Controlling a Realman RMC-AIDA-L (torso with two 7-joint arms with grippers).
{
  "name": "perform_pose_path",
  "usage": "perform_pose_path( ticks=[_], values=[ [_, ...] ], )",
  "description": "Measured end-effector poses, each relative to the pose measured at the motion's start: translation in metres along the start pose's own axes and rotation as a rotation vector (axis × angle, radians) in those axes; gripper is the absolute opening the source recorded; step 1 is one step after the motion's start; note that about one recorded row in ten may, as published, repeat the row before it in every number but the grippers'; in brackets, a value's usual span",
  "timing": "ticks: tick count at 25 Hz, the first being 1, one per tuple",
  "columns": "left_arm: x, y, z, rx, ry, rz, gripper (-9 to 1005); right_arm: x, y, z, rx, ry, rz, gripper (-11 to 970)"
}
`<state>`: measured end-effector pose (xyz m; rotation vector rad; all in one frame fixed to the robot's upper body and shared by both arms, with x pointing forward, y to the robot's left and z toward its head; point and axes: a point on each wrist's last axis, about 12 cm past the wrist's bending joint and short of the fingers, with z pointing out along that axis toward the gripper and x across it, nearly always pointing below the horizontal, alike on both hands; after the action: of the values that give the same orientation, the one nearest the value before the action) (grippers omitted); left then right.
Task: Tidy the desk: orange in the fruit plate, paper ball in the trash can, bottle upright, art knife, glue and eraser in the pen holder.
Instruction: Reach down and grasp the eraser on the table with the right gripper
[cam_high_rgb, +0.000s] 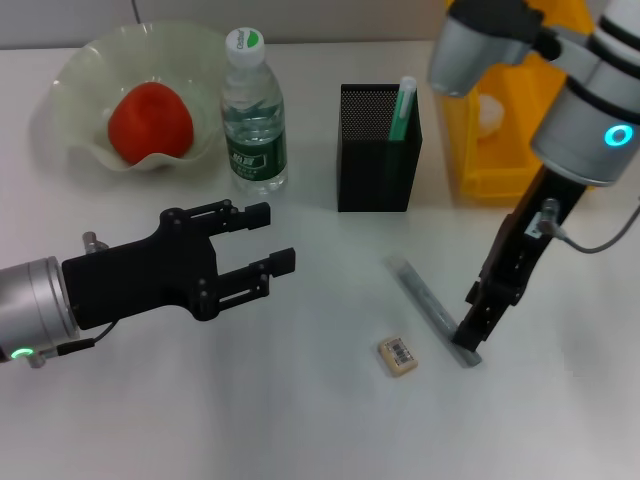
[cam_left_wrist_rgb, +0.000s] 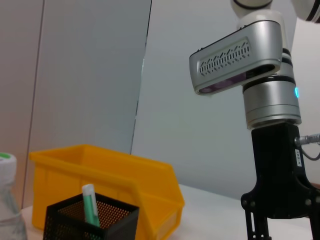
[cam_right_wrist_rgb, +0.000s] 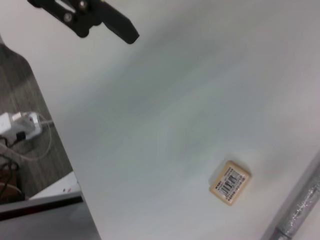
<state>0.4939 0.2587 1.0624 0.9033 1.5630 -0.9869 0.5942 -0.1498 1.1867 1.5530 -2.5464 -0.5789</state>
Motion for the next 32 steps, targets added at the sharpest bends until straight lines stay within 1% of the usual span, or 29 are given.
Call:
perform_pose_path(
  ticks=[1,2,8,11,18,24,32],
  values=[
    [0.000,0.000,-0.001,-0.003,0.002,0.002,602,-0.007,0.001,0.004,0.001,0.025,-0.001,642],
    [0.001,0.001,-0.002,-0.008,0.005,0.004,602,-0.007,0.001,0.004,0.001,0.025,-0.001,642],
    [0.006,0.001,-0.002,-0.029,0.023,0.006,602,-0.024,0.002,0.009,0.023,0.027,0.000,641],
    [0.009,-0.001,0.000,-0.028,0.029,0.014,602,-0.030,0.000,0.017,0.034,0.023,0.024,641],
    [0.009,0.001,0.004,-0.038,0.042,0.028,602,-0.035,-0.001,0.028,0.011,-0.017,0.030,641],
    [0.008,0.004,0.005,-0.051,0.046,0.051,602,-0.040,0.002,0.041,0.025,0.016,0.027,641],
    [0.006,0.006,0.009,-0.045,0.047,0.060,601,-0.044,0.007,0.049,0.031,0.029,0.000,641]
  ],
)
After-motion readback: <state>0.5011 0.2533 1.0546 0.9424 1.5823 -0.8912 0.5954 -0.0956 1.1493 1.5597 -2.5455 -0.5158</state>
